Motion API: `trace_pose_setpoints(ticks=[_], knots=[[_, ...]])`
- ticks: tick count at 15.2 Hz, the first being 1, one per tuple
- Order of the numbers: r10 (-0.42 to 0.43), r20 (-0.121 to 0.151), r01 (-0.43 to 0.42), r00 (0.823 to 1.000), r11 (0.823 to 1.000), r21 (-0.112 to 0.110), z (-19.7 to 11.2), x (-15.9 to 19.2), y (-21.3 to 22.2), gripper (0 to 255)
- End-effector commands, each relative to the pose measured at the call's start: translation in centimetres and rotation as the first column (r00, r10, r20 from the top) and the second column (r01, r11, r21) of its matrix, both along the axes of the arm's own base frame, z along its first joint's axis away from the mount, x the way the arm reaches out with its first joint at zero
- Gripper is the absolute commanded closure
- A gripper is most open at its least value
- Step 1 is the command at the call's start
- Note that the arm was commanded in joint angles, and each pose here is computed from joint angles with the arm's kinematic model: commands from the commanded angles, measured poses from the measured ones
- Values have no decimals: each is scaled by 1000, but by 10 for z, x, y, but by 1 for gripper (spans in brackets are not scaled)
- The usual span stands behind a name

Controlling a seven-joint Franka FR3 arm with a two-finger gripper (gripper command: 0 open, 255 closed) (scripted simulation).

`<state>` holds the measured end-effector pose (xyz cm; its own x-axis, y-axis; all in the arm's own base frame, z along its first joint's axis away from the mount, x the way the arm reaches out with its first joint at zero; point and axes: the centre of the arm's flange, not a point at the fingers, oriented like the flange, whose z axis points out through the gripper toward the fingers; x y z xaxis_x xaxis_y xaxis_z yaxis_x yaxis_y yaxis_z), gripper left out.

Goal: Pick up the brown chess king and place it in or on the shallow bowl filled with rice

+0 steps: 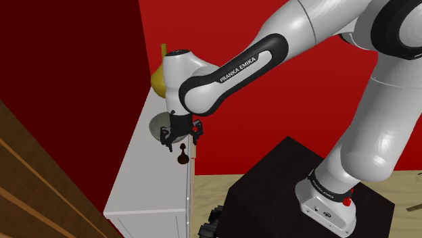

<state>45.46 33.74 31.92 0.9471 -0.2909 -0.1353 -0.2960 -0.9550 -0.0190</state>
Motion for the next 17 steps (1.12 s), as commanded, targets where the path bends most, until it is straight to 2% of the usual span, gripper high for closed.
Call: trace_pose_setpoints(ticks=[1, 6, 7, 17], knots=[[0, 1, 0, 1000, 1000, 0, -2, -1, 0, 0], [0, 0, 0, 1000, 1000, 0, -1, -1, 0, 0], [0, 0, 0, 1000, 1000, 0, -1, -1, 0, 255], [0, 0, 0, 1000, 1000, 0, 4, -1, 0, 255]])
